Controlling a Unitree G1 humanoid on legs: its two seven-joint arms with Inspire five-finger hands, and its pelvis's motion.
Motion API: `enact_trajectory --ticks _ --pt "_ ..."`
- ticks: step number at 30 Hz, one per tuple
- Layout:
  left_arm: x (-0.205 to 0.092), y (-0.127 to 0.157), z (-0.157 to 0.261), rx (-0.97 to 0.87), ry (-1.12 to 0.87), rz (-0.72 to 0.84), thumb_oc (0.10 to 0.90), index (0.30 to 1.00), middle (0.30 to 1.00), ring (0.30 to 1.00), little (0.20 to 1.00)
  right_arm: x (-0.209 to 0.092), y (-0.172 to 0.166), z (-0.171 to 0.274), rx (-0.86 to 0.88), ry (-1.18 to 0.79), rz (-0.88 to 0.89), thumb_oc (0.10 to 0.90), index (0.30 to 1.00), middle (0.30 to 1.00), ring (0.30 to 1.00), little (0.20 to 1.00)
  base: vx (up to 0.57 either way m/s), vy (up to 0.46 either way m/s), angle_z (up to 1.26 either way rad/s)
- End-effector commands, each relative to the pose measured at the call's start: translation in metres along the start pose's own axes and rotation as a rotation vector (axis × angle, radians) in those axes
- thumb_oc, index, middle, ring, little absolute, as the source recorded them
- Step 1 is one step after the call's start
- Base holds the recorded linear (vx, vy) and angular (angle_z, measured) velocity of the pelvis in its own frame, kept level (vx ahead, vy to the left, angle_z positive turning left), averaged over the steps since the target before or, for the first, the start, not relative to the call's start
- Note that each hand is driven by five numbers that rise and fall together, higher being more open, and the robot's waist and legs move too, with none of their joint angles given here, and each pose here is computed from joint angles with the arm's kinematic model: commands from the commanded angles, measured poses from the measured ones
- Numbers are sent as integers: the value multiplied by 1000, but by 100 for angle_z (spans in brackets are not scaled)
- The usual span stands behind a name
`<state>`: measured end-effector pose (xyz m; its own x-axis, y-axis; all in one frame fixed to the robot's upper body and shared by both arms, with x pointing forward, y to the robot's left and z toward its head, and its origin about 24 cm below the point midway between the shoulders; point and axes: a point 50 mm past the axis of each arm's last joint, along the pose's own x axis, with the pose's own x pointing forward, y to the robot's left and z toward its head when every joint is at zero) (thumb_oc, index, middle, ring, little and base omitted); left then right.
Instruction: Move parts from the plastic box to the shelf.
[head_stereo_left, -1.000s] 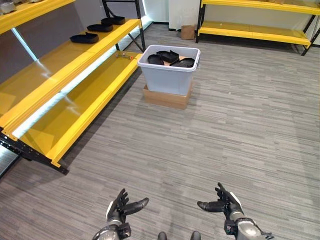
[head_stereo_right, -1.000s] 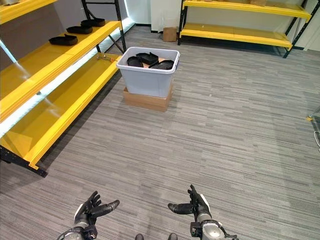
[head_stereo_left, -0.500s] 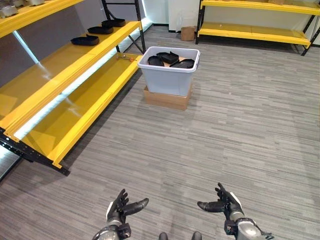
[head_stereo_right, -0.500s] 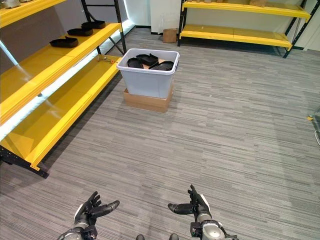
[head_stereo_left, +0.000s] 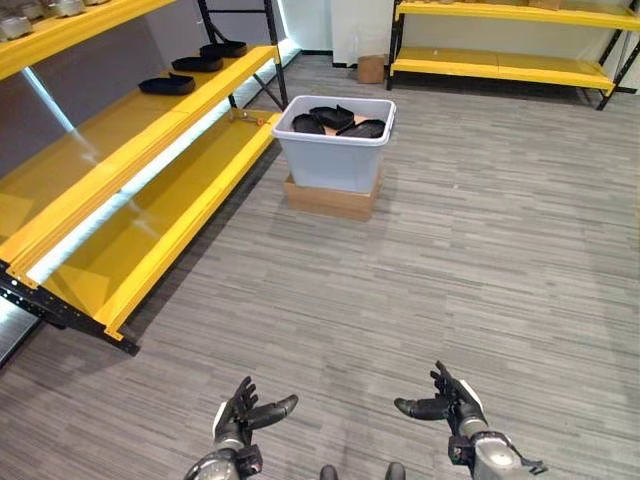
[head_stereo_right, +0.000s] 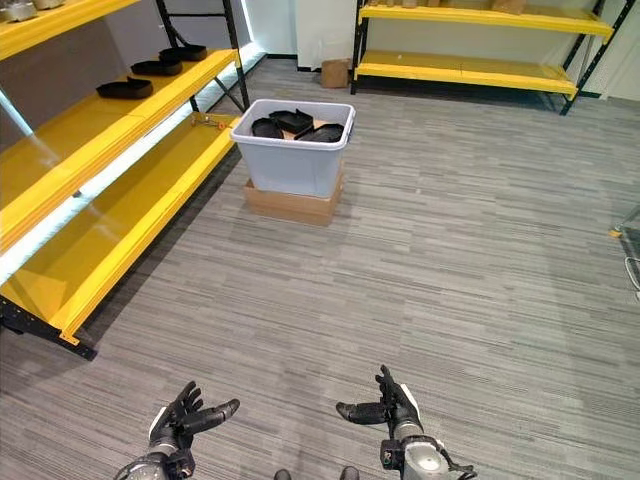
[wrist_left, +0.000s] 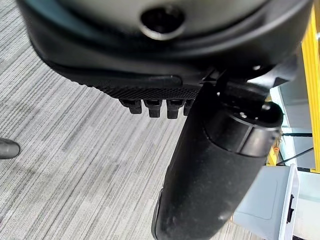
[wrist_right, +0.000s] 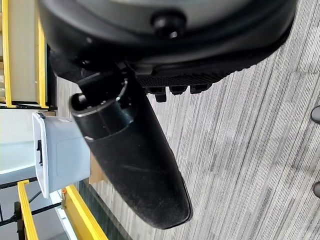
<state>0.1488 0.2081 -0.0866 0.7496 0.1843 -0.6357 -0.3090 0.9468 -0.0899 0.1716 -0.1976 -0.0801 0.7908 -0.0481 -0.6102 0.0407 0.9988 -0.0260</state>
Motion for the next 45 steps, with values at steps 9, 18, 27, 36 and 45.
enact_trajectory --ticks 9,18,27,36,45 --pt "4 0 49 -17 -217 -41 900 1000 1000 1000 1000 1 7 35 54 -188 31 900 1000 1000 1000 1000 61 73 5" --pt "8 -8 50 -15 -217 -61 900 1000 1000 1000 1000 1 3 39 79 -212 22 900 1000 1000 1000 1000 296 -85 52" --pt "6 -3 59 -22 -249 -42 900 1000 1000 1000 1000 0 -4 45 80 -238 1 900 1000 1000 1000 1000 197 -133 12" --pt "4 -1 51 -7 -218 -47 900 1000 1000 1000 1000 -3 -15 43 81 -238 -52 900 1000 1000 1000 1000 167 10 -2" --pt "5 2 55 31 -241 -41 900 1000 1000 1000 1000 -2 -7 37 71 -217 -29 900 1000 1000 1000 1000 259 220 -37"
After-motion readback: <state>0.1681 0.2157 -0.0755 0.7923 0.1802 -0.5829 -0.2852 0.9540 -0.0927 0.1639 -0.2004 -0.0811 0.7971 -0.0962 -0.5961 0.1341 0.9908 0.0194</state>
